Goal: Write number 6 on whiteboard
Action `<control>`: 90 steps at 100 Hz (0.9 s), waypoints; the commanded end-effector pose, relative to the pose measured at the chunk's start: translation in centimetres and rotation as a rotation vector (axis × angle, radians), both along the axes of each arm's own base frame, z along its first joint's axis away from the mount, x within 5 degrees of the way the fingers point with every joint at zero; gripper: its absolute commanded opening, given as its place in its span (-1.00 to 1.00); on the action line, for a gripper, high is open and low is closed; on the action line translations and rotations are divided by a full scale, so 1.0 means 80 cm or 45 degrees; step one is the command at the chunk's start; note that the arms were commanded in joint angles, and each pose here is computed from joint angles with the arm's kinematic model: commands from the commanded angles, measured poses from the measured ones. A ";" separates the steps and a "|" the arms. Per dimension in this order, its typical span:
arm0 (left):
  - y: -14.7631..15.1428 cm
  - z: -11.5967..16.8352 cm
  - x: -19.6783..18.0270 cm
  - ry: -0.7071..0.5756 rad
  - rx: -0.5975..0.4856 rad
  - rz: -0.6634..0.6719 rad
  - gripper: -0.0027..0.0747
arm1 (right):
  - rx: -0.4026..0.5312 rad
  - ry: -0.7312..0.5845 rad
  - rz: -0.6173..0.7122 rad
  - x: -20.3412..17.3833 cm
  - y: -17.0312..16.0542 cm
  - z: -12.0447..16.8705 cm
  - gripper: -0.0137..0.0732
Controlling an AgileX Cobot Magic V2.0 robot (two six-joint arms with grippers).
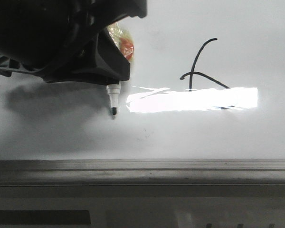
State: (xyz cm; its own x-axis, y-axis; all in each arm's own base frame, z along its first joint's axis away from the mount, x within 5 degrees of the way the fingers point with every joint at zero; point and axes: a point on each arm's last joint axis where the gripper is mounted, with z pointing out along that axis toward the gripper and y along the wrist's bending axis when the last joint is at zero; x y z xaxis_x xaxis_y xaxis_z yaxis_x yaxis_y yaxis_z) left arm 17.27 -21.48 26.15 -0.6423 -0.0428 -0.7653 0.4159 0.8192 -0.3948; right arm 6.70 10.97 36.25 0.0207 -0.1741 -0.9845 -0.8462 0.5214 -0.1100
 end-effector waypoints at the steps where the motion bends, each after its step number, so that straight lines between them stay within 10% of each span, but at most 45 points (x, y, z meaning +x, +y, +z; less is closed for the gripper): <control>1: 0.012 0.002 0.011 -0.003 0.023 0.136 -0.98 | 0.115 -0.081 0.011 -0.002 -0.002 0.023 -0.83; 69: 0.021 -0.019 0.005 0.034 0.085 0.141 -0.97 | 0.112 -0.088 0.010 -0.002 -0.002 0.023 -0.83; 90: 0.021 -0.019 0.006 0.032 0.090 0.149 -0.51 | 0.112 -0.088 0.010 -0.002 -0.002 0.023 -0.83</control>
